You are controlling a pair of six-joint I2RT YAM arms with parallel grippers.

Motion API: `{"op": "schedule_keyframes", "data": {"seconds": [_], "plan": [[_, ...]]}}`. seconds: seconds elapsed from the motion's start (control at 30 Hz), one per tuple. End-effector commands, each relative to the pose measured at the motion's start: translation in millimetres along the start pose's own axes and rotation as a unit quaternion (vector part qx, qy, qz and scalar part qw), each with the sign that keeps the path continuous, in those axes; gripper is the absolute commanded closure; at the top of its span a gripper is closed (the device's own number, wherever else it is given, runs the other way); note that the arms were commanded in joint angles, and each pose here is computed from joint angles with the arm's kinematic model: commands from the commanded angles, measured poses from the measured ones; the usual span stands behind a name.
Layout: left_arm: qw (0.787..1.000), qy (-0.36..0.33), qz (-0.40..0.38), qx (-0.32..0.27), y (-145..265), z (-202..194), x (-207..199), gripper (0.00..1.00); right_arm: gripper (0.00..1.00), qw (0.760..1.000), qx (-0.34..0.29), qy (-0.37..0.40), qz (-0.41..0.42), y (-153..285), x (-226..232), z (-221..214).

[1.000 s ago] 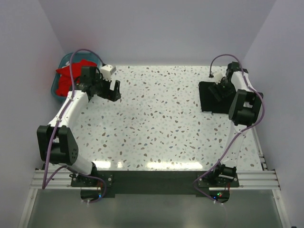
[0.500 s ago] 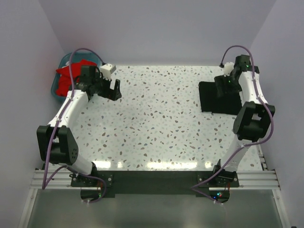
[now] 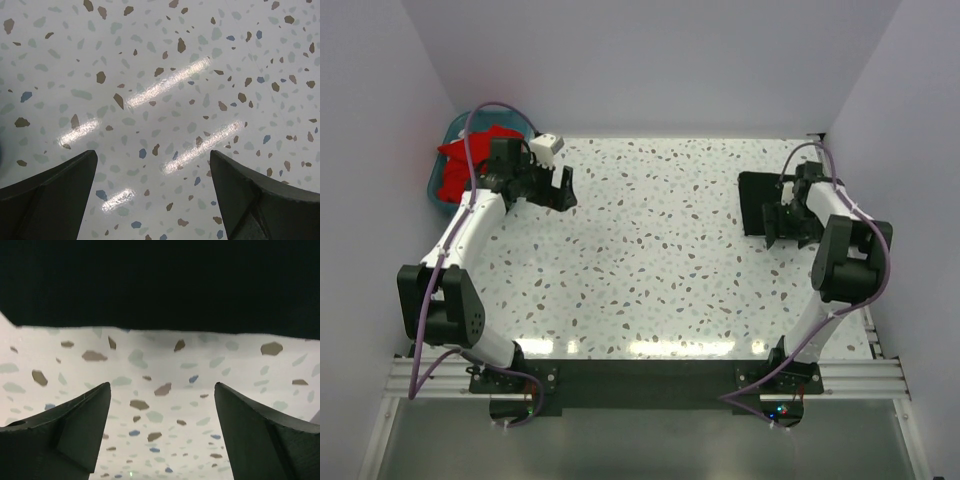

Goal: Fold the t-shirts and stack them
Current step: Neatly place the folded tshirt to the corner

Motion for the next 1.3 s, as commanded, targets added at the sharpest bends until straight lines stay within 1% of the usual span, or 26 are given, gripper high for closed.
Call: {"op": "schedule_keyframes", "data": {"seconds": [0.0, 0.03, 0.07, 0.23, 0.4, 0.5, 0.53, 0.57, 0.6, 0.87, 1.27], "plan": [[1.0, -0.002, 0.002, -0.026, 14, 10, -3, 0.0, 0.12, 0.998, -0.052, -0.035, 0.0, -18, 5, 21], [1.0, -0.003, 0.003, -0.026, 14, 10, -3, 0.0, 0.12, 0.998, -0.046, -0.041, 0.0, -27, 5, 22], [1.0, -0.004, 0.004, -0.024, 14, 9, -3, 0.0, 0.12, 0.997, -0.058, -0.044, 0.001, -30, 5, 28], [1.0, -0.011, 0.012, -0.022, 17, 10, -2, 0.0, 0.12, 0.997, -0.072, -0.031, -0.002, -54, 4, 48], [1.0, -0.017, 0.017, -0.019, 19, 9, -1, 0.0, 0.12, 0.995, -0.094, -0.02, 0.002, -60, 4, 73], [1.0, -0.016, 0.021, -0.015, 18, 7, -1, 0.0, 0.12, 0.995, -0.097, -0.026, 0.003, -67, 5, 82], [1.0, -0.016, 0.021, -0.014, 18, 7, 0, 0.0, 0.12, 0.994, -0.107, -0.033, 0.005, -65, 5, 90], [1.0, -0.016, 0.022, -0.014, 18, 7, 0, 0.0, 0.12, 0.994, -0.101, -0.034, 0.002, -71, 6, 91], [1.0, -0.015, 0.022, -0.013, 17, 7, 0, 0.0, 0.12, 0.993, -0.113, -0.038, 0.001, -68, 5, 99], [0.999, -0.021, 0.025, 0.002, 17, 6, 3, 0.0, 0.11, 0.99, -0.131, -0.046, 0.005, -77, 10, 125], [0.999, -0.025, 0.022, 0.01, 16, 7, 4, 0.0, 0.1, 0.987, -0.161, -0.001, -0.019, -82, -2, 149]]}}
Point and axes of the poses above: each gripper's point midway between its finger pads, its own y axis back along the fingers, its own x axis along the line the jaws close on, z = x × y, the point moved 8 cm from there along y, back along the fingers, and after that the axes turned 10 degrees about -y, right-handed, at the moved point
